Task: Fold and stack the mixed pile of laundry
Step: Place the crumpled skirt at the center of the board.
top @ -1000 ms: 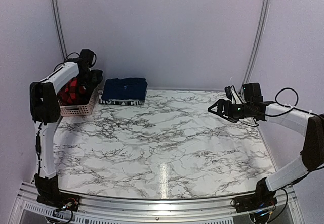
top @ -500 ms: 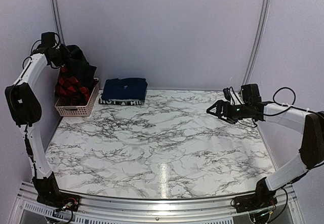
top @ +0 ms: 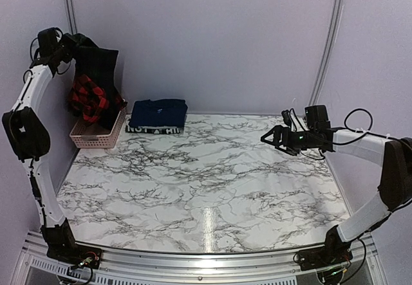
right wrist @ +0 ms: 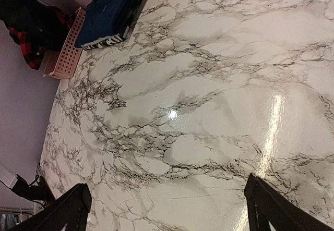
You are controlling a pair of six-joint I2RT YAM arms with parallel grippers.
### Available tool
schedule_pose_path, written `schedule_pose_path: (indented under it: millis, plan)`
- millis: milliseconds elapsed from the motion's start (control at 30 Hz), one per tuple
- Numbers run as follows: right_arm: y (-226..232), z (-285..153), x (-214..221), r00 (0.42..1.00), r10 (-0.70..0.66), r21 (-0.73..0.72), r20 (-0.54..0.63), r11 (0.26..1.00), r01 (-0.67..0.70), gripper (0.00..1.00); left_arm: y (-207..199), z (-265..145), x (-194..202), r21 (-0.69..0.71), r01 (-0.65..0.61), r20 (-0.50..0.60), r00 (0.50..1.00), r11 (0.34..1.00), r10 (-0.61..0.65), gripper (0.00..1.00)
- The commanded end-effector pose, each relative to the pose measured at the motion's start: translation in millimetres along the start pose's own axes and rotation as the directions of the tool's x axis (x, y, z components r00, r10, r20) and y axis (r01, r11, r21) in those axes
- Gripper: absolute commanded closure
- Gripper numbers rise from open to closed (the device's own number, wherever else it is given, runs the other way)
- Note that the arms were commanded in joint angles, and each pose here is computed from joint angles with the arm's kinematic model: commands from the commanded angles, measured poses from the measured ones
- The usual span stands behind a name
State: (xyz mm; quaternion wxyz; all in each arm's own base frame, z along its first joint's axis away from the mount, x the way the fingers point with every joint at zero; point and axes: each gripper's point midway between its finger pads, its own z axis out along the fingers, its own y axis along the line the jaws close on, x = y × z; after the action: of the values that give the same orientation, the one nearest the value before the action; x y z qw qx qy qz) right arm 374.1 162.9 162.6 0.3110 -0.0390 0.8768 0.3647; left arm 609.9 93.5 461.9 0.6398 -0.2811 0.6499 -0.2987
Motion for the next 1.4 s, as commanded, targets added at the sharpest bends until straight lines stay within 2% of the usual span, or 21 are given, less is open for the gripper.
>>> schedule_pose_path:
  millis: [0,300,533,733,833,967,1033,1200,1367]
  plan:
    - [10,-3,-21,0.998,-0.037,-0.032,0.047,0.999,0.038,0.01,-90,-44,-70,0.272,-0.044,0.199,0.98,0.961,-0.011,1.0]
    - [11,0,-23,0.998,-0.039,-0.051,0.042,0.998,0.041,0.01,-104,-75,-109,0.32,-0.075,0.307,0.951,0.945,-0.028,1.0]
    - [13,3,-24,0.999,-0.038,-0.073,0.036,0.996,0.04,0.01,-146,-92,-115,0.464,-0.105,0.294,0.955,0.879,-0.041,1.0]
    - [17,4,-26,0.998,-0.042,-0.096,0.041,0.994,0.046,0.02,-183,-128,-131,0.56,-0.159,0.361,0.93,0.813,-0.066,1.0]
    - [18,4,-26,0.998,-0.042,-0.104,0.038,0.994,0.045,0.02,-184,-135,-139,0.544,-0.18,0.405,0.912,0.82,-0.069,1.0]
    - [20,2,-26,0.998,-0.049,-0.106,0.04,0.993,0.053,0.01,-165,-135,-154,0.497,-0.144,0.451,0.885,0.856,-0.113,1.0]
    - [20,1,-25,0.998,-0.052,-0.103,0.041,0.993,0.056,0.02,-163,-134,-158,0.523,-0.119,0.447,0.882,0.844,-0.152,1.0]
    - [19,1,-24,0.998,-0.052,-0.101,0.037,0.993,0.056,0.02,-187,-130,-141,0.62,-0.117,0.376,0.912,0.776,-0.163,1.0]
    - [23,1,-30,0.997,-0.058,-0.111,0.045,0.992,0.063,0.02,-226,-128,-90,0.67,-0.129,0.278,0.957,0.731,-0.086,1.0]
